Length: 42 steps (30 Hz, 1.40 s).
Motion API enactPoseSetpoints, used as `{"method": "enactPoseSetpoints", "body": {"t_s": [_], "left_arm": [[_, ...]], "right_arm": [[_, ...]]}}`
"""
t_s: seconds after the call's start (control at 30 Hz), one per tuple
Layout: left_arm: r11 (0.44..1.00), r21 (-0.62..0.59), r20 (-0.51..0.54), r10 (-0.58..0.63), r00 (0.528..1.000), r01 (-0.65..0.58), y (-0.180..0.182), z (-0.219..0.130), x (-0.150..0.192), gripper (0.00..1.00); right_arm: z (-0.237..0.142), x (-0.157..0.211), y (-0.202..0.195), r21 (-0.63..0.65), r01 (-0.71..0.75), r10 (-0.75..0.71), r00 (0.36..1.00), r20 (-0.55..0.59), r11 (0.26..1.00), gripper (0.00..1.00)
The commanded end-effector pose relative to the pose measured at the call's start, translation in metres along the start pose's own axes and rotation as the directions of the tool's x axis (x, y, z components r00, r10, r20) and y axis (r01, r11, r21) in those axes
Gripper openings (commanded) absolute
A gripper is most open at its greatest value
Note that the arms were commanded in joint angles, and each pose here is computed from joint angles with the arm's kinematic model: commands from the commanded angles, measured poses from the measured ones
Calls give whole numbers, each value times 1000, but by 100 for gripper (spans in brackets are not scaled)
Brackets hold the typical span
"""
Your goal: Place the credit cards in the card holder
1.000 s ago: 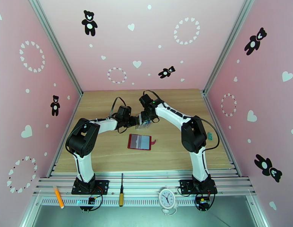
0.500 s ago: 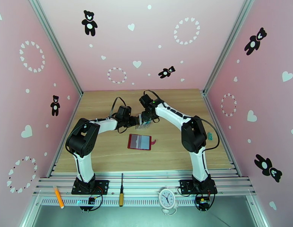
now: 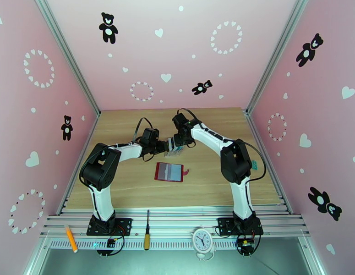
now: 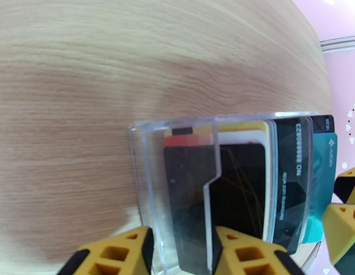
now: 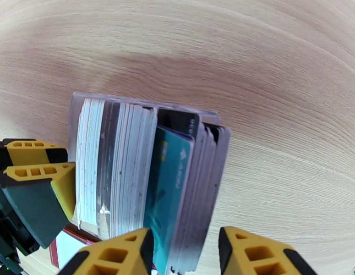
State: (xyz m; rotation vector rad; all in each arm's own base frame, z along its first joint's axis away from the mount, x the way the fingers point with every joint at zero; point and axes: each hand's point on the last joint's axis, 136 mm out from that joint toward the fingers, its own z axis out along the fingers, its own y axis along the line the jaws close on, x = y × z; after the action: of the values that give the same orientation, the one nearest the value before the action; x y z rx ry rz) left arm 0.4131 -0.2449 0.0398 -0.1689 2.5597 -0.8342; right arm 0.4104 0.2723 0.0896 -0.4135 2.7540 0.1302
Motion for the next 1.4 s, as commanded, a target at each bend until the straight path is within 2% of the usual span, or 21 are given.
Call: {"method": "enactPoseSetpoints", "body": {"t_s": [0.0,0.5,0.8,1.37], "left_arm": [[996,-90,-60,-26,998,21,26,7,17,40],[995,-93,-60,-26,998,20,27,7,17,40],[995,-94,-62,-26,998,20,27,7,17,40],[995,-95,-63,-28,998,22,27,7,18,40]], "right_arm": [[15,9,1,3,-2,2,999,-38,1000,44],[25,14,-6,16,-14,15,998,-60,1000,44],[11,7,-27,138,14,-11,1000,-27,990,44],[4,-1,-34,186,34,-30,999,-20,982,41]]}}
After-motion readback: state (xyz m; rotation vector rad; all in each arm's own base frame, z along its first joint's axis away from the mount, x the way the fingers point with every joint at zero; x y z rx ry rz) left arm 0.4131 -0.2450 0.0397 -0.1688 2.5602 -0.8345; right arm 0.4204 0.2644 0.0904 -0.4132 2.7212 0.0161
